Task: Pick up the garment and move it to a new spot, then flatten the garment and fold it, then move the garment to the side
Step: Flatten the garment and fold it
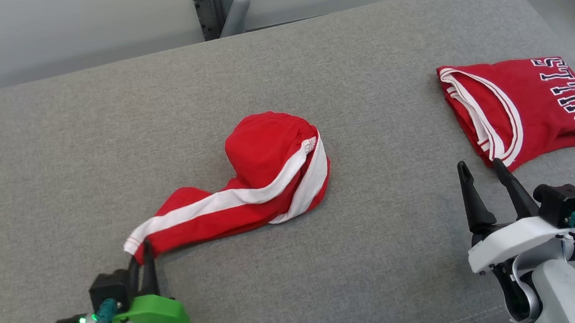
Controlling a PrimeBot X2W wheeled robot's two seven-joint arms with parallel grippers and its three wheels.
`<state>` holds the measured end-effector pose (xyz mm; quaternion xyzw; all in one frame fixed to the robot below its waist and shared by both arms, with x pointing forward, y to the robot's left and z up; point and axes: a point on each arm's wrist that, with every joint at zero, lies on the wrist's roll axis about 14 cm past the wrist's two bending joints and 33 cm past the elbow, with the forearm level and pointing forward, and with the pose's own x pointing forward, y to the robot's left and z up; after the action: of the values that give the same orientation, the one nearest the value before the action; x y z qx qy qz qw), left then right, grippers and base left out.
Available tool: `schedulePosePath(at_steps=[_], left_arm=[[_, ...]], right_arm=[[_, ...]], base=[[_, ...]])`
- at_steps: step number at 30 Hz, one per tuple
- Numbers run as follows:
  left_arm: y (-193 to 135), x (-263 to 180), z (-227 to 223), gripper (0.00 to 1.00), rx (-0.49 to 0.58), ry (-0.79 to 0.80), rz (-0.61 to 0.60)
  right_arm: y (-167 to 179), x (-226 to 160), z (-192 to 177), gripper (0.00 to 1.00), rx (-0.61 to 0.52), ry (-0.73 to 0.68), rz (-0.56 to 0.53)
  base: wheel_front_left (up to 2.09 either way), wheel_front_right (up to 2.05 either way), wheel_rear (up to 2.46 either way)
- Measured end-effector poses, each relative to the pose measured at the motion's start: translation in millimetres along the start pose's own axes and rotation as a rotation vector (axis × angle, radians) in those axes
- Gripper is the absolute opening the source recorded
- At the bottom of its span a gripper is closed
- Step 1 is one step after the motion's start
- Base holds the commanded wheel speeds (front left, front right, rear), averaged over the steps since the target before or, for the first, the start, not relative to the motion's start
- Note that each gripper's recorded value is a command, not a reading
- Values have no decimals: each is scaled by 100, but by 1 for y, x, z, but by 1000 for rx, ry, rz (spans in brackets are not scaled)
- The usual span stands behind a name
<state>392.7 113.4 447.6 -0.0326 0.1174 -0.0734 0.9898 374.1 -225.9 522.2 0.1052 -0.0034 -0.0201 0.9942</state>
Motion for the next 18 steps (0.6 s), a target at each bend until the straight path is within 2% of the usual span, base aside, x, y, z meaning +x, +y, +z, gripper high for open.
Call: schedulePosePath(at_steps=[5, 11, 13, 18], left_arm=[[49, -7, 31, 0, 47, -98, 135], [78, -22, 19, 0, 51, -67, 215], [86, -28, 3, 100, 38, -20, 239], [89, -33, 0, 100, 15, -15, 264]], right_arm=[[11, 4, -1, 100, 20, -1, 21], [21, 5, -7, 100, 29, 12, 45], [24, 7, -11, 100, 32, 25, 57], [43, 10, -16, 100, 37, 40, 115]], base=[[0, 0, 0], [0, 0, 0], [0, 0, 0], [0, 0, 0]])
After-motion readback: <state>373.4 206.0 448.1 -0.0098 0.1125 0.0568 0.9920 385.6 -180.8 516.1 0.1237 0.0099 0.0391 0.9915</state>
